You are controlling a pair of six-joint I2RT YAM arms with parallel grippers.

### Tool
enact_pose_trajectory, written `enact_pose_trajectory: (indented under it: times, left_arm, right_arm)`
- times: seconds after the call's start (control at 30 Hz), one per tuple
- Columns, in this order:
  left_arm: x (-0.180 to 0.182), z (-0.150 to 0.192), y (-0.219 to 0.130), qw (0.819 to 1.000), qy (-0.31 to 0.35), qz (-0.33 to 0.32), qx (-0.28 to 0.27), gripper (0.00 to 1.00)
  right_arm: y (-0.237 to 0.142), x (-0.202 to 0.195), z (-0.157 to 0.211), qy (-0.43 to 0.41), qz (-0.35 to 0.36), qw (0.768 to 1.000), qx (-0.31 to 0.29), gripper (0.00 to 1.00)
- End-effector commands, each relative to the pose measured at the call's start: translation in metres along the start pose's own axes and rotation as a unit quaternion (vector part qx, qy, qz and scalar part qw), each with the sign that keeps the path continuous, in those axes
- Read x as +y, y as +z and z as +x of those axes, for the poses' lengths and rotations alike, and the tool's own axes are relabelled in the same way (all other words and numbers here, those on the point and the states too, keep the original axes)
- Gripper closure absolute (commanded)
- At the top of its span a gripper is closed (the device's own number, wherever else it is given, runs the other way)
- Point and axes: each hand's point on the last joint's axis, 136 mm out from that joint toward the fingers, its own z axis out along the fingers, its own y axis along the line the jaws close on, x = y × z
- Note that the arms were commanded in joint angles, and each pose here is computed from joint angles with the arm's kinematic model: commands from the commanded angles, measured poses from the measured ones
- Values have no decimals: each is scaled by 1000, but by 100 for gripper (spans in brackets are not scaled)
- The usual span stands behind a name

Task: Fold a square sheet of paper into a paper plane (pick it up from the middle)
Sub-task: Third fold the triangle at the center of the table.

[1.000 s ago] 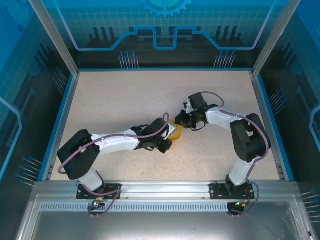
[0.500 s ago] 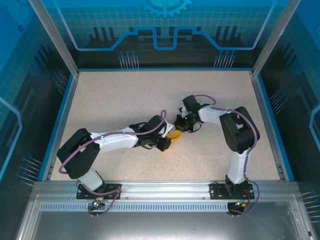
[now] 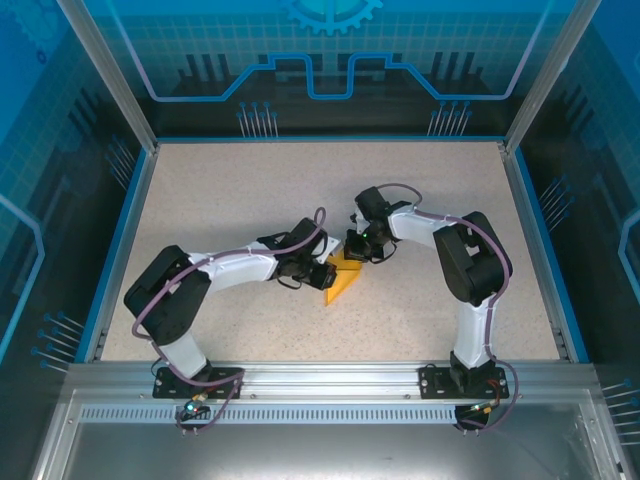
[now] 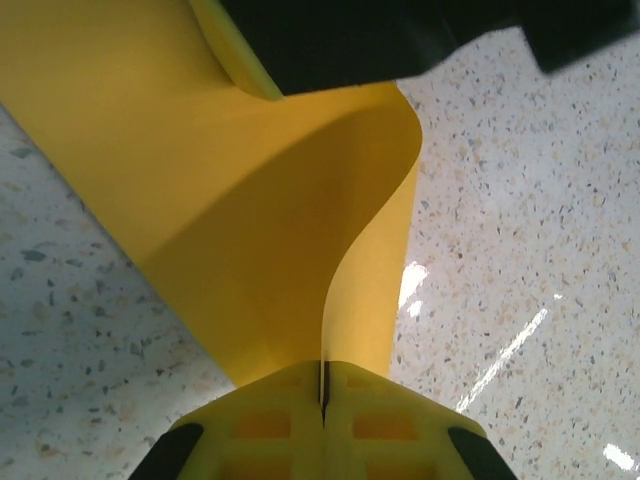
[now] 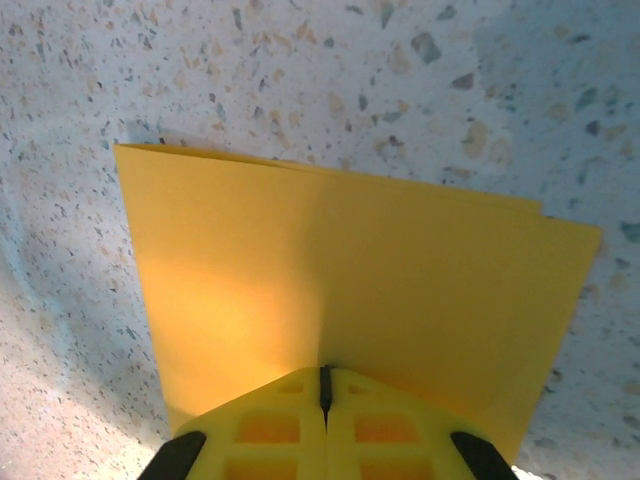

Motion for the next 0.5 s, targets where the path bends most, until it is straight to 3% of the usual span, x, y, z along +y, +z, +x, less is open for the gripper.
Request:
enact_pose_trajectory:
  times: [0.0, 0.47]
  left_arm:
    - [0, 1, 4, 1000, -1, 10, 20, 100]
    - [13, 4, 11, 999, -26, -5, 24, 100]
  right_arm:
    - [6, -11, 13, -2, 34, 999, 27, 95]
    - [4, -9, 14, 1, 30, 999, 26, 95]
